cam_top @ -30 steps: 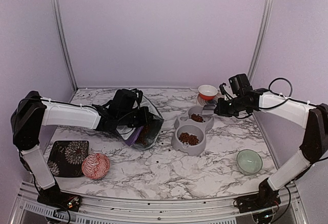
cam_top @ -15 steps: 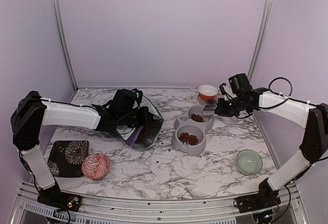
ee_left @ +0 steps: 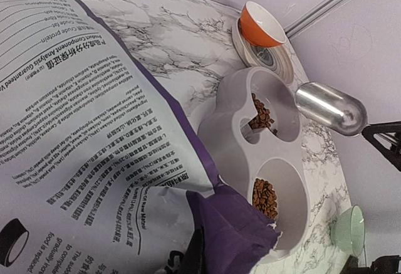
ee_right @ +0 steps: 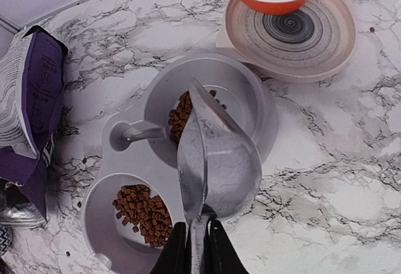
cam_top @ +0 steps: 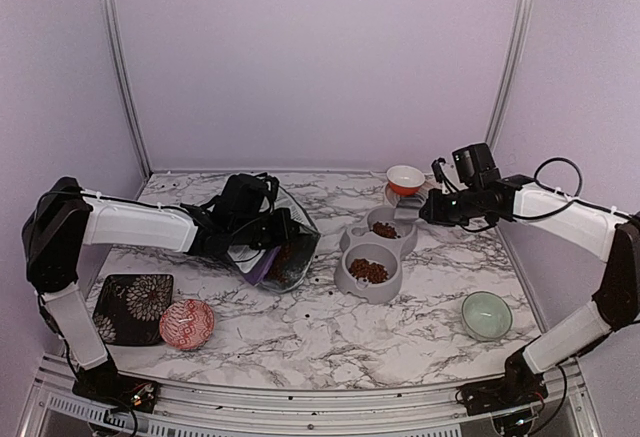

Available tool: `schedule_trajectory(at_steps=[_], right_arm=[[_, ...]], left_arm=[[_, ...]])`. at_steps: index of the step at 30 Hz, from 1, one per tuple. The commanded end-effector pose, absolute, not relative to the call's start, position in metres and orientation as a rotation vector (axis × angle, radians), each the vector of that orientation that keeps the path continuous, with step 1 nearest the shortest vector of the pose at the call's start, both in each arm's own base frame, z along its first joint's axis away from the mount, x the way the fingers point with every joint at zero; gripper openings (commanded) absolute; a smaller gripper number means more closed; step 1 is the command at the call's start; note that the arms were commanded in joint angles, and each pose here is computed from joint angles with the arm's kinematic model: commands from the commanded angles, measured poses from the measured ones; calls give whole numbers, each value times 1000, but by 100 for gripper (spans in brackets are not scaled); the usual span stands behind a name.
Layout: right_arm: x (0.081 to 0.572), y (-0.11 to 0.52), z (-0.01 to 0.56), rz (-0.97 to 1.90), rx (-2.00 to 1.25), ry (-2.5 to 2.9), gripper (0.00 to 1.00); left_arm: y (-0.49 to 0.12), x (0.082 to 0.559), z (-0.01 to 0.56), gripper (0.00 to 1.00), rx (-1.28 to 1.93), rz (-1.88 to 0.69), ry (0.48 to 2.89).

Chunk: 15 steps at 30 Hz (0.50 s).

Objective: Serve the pet food
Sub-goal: Collect the pet food from the pet food bag.

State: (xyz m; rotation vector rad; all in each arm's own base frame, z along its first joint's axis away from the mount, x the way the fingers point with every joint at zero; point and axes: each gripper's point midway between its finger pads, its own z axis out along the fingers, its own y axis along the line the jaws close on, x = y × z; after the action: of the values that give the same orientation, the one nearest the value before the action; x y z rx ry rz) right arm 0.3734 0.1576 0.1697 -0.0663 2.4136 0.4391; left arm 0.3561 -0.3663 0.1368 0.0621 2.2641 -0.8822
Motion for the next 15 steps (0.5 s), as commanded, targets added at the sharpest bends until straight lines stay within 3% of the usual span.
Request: schedule_trajectory(at_steps=[1, 15], right_arm=[[371, 172, 209, 562, -87, 2264, 0], [316, 240, 255, 775, -405, 2024, 0]], left_arm=[[-397, 358, 168, 0, 96, -1024, 2178], [-405, 387, 177, 0, 76, -1035, 2157]])
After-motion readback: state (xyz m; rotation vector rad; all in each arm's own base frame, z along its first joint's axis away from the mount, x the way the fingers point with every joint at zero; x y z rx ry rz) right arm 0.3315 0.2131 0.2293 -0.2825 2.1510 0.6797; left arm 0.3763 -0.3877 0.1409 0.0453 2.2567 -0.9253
